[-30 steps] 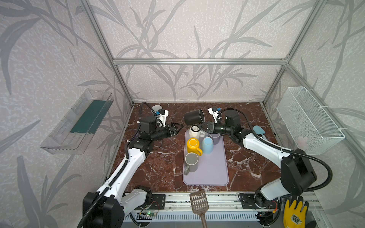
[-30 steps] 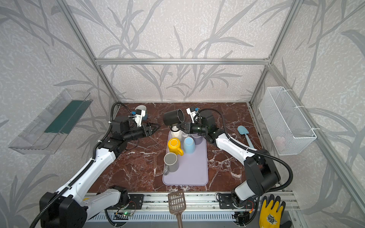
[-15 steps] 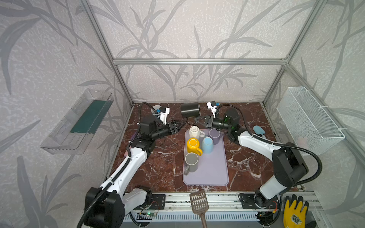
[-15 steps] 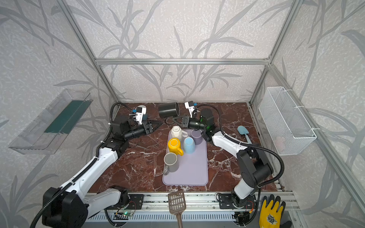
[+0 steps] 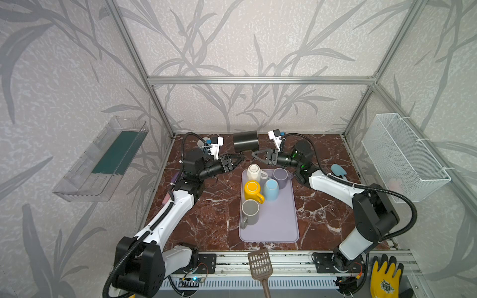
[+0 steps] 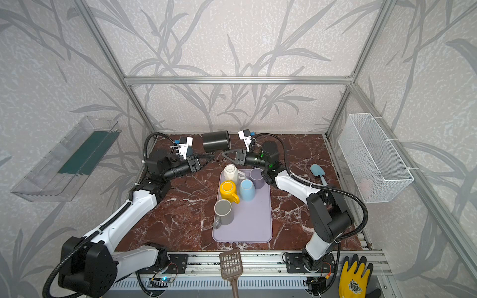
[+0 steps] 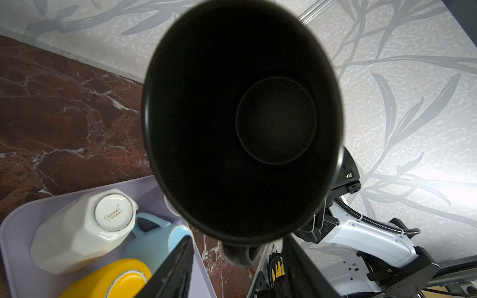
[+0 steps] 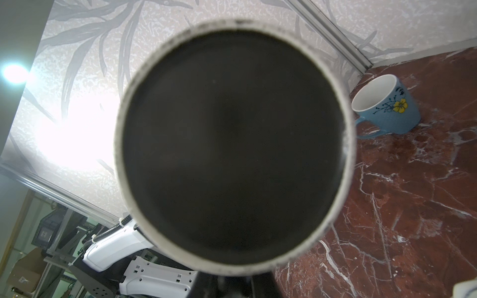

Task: Turn the mug right side up
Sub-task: 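Close the left gripper on the black mug's rim beside the right gripper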

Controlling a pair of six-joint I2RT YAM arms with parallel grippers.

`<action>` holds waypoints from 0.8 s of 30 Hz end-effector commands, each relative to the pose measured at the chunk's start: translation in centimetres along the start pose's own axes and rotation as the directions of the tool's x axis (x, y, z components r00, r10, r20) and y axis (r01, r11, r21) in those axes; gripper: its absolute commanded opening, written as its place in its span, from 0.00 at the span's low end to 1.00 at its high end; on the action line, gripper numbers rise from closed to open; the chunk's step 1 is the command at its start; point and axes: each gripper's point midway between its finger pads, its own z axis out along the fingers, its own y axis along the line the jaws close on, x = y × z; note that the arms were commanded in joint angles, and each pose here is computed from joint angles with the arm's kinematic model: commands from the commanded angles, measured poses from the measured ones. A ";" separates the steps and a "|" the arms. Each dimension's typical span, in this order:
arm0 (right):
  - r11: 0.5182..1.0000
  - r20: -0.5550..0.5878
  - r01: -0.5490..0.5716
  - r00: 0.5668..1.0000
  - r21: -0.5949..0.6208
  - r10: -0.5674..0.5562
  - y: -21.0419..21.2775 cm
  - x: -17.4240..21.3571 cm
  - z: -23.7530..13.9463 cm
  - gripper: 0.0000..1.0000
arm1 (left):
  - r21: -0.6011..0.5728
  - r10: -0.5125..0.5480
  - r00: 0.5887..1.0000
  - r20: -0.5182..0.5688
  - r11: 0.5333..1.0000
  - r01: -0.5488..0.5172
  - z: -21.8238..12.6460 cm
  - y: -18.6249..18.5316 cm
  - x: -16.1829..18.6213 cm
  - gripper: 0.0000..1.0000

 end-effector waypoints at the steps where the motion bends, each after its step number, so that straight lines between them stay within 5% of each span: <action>1: 0.973 0.055 0.159 0.987 -0.166 -0.152 5.4 -2.1 0.3 0.00 | 0.086 0.026 1.000 0.003 0.996 -0.026 -0.1 -1.9 -0.2 0.56; 24: 0.973 0.020 0.123 0.992 -0.193 -0.122 4.1 -0.9 1.1 0.00 | 0.143 0.041 0.999 0.011 0.989 -0.042 -0.6 -3.8 -0.5 0.31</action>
